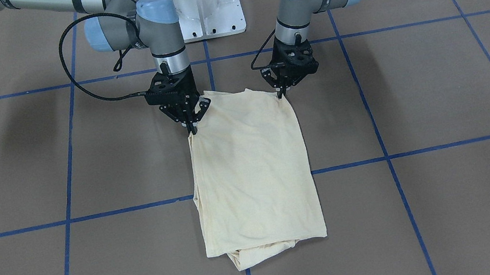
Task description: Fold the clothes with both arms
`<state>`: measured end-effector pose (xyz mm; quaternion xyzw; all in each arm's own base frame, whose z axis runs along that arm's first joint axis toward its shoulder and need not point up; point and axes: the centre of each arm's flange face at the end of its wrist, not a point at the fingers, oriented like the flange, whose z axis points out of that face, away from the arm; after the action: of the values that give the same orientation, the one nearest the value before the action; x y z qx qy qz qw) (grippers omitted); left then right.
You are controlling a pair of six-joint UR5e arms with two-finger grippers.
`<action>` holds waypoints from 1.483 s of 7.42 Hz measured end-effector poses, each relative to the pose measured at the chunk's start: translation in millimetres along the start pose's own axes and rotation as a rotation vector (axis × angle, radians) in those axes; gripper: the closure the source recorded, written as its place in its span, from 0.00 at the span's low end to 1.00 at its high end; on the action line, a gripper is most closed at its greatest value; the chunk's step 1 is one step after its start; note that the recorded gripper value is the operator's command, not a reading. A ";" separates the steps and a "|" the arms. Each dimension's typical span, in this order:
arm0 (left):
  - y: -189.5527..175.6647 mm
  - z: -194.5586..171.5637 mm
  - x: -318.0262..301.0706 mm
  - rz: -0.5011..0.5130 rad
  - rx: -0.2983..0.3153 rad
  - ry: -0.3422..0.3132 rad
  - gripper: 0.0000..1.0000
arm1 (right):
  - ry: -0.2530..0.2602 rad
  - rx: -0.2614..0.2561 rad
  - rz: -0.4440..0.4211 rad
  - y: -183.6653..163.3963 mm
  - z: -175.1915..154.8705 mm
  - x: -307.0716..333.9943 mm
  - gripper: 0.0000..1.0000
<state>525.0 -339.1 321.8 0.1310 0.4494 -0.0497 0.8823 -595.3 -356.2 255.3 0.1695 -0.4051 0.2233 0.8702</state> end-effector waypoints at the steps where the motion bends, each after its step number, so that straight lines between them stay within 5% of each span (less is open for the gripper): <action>1: -1.0 -10.5 6.3 0.000 0.004 0.023 1.00 | -0.008 -0.011 -0.007 4.2 -17.8 1.5 1.00; 6: 72.3 -136.3 62.8 -0.053 -0.117 0.129 1.00 | -0.092 -0.069 -0.066 49.6 -104.0 58.6 1.00; 9: 72.6 -128.2 62.1 -0.053 -0.121 0.088 1.00 | -0.070 -0.054 -0.084 45.0 -95.5 65.6 1.00; 11: 40.1 -119.7 59.6 -0.055 -0.069 0.063 1.00 | -0.050 -0.014 -0.094 25.3 -77.0 52.5 1.00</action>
<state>475.1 -265.8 214.0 0.0895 0.4821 -0.0542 0.8699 -530.1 -285.0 251.9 0.1878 -0.4198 0.1749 0.8706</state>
